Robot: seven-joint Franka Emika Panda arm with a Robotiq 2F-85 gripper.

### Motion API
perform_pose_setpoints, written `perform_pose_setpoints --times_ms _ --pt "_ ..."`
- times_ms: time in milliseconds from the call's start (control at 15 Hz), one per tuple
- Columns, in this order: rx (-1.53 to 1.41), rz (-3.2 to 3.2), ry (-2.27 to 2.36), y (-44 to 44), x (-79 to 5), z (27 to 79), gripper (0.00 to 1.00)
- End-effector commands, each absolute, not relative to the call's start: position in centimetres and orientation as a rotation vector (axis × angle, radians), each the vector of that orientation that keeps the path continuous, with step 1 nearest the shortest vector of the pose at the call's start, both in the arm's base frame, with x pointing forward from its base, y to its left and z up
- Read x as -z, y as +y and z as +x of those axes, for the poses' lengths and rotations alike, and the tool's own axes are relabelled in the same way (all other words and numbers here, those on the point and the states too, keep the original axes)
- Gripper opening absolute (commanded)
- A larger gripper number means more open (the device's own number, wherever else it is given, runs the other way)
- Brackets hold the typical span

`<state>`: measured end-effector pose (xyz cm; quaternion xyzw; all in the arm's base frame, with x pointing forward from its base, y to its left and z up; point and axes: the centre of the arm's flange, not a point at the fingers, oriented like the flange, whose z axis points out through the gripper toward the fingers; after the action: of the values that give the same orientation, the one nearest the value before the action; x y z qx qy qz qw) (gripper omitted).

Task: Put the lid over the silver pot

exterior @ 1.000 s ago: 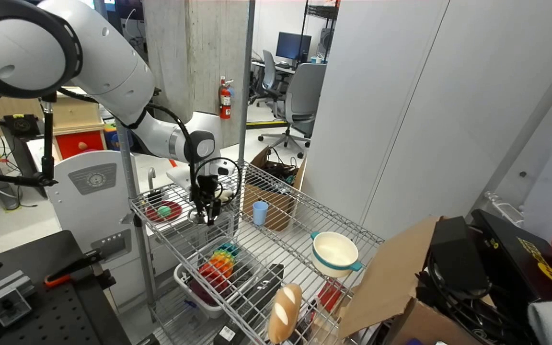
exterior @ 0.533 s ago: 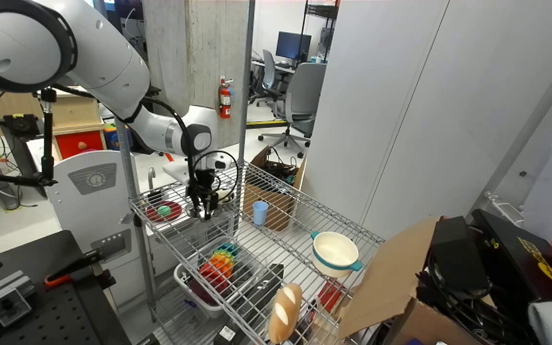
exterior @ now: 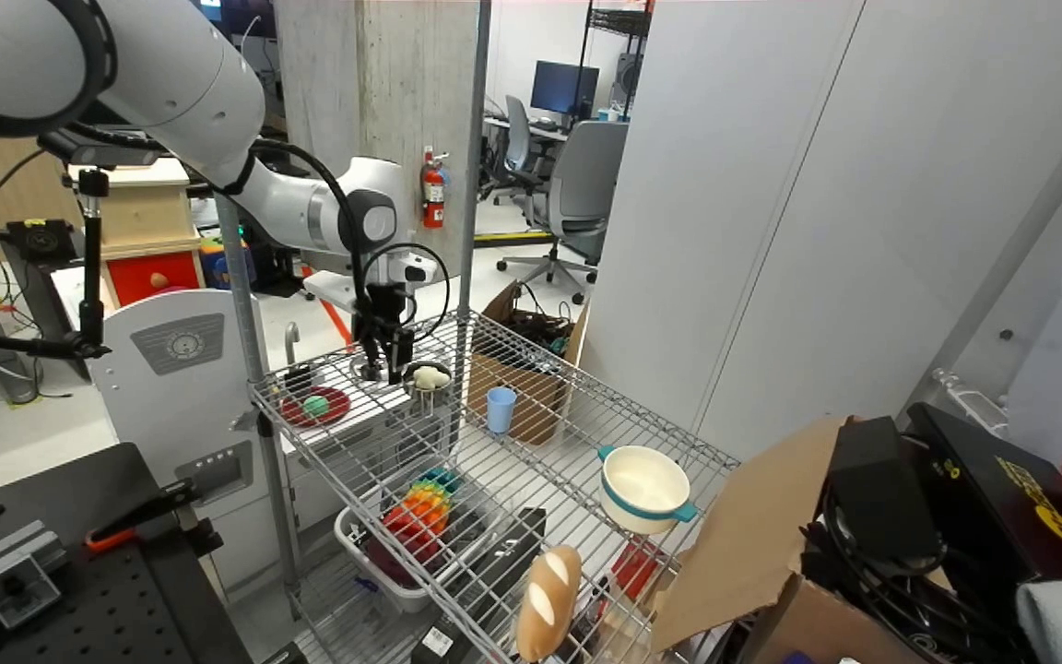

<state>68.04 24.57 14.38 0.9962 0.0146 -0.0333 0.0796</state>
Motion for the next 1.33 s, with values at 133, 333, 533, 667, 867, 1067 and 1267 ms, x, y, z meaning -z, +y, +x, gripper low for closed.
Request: perform_pose_setpoints --times_ms 133,333,533,667,867,1067,1267 --pt "0.085 2.926 -0.060 21.6 -13.0 71.6 0.41" --pt "0.061 2.916 -0.100 20.1 -11.4 73.4 0.41" --pt "0.020 2.911 -0.115 19.8 -11.1 74.3 0.41" --pt "-0.001 2.920 -0.111 20.2 -11.4 74.5 0.41" --pt "-0.032 2.930 -0.098 21.2 -12.3 74.7 0.41" --pt "-0.049 2.931 -0.100 21.7 -12.1 75.4 0.41" --pt "-0.062 2.926 -0.127 22.1 -11.4 77.1 0.41"
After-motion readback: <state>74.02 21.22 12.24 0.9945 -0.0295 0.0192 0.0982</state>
